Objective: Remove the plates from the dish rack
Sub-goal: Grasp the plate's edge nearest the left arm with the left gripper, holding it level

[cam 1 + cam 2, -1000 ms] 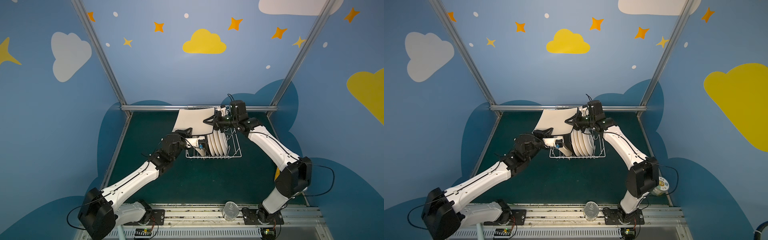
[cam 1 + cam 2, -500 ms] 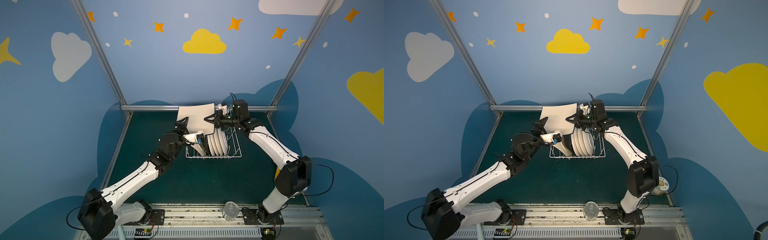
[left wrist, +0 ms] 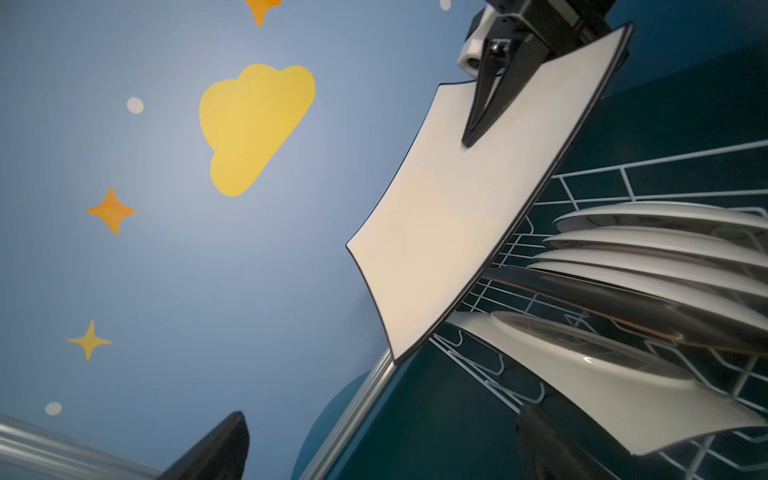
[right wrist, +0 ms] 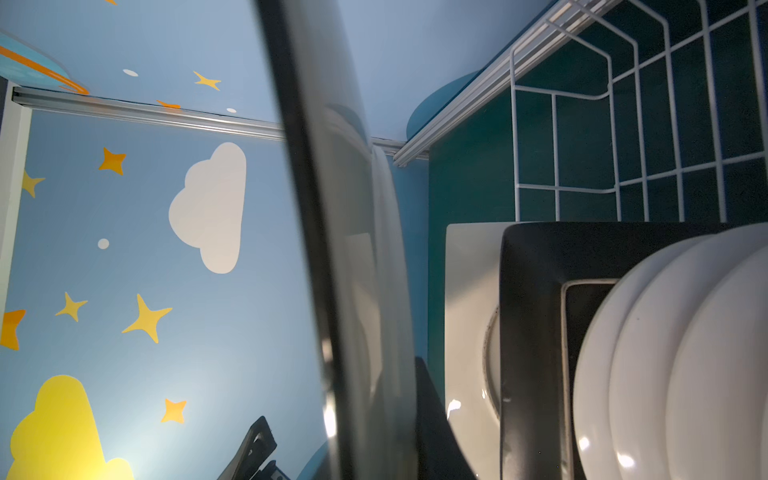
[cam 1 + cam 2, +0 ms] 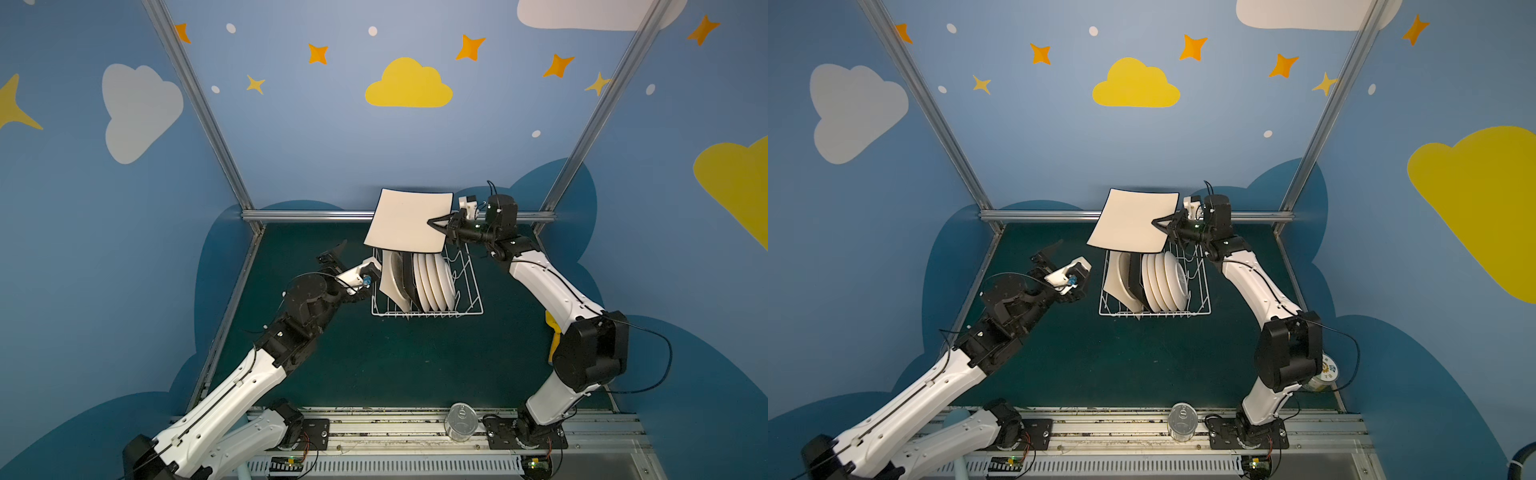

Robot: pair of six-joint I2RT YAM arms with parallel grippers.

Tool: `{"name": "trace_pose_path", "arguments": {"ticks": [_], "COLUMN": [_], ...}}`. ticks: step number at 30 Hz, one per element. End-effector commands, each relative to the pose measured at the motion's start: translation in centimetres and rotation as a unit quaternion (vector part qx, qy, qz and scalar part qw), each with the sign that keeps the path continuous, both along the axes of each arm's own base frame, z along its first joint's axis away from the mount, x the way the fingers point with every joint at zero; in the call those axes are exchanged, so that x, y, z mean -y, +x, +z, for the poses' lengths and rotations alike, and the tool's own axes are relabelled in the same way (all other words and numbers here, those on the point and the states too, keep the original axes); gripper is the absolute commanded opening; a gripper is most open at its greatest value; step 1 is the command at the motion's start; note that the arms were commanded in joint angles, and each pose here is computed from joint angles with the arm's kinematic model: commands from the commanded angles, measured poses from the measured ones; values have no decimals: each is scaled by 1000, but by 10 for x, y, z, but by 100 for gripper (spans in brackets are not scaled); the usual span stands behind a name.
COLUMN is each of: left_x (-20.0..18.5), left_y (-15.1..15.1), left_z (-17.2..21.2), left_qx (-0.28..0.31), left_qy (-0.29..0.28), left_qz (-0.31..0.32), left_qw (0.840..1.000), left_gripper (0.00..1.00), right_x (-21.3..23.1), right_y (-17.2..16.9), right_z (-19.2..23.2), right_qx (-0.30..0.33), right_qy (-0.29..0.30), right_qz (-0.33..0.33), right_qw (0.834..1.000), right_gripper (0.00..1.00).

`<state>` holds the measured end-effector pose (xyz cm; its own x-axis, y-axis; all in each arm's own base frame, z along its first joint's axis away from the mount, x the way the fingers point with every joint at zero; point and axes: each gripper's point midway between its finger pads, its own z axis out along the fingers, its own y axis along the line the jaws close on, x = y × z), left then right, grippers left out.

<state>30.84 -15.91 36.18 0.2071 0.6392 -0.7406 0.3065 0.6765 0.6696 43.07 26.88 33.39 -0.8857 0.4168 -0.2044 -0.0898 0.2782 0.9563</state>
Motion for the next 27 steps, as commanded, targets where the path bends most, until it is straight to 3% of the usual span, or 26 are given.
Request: {"name": "trace_pose_path", "arguments": {"ticks": [1, 4, 9, 12, 17, 20, 27], "left_x": [-24, -48, -41, -26, -1, 7, 24], "left_y": [-5, 1, 12, 22, 38, 47, 61], "left_z": [13, 24, 29, 28, 28, 26, 15], "left_qx": [-79, -123, -242, -311, -400, -434, -478], "left_qy": [-138, -222, -330, -386, -478, -505, -503], "left_qz": [23, 56, 5, -32, -105, -135, -188], "left_qw": [987, 966, 913, 868, 775, 734, 695], "left_gripper": [99, 99, 99, 99, 99, 99, 99], "right_x": [3, 5, 7, 7, 6, 3, -6], "right_y": [-20, -23, -29, -35, -43, -48, -53], "right_z": [71, 70, 70, 74, 81, 83, 80], "right_qx": [128, 144, 167, 188, 216, 224, 224], "right_qy": [35, 25, 13, 13, 22, 26, 32], "right_qz": [24, 24, 29, 35, 49, 65, 93], "right_qw": [991, 989, 985, 981, 975, 972, 970], "right_gripper": [0, 0, 0, 0, 0, 0, 0]}}
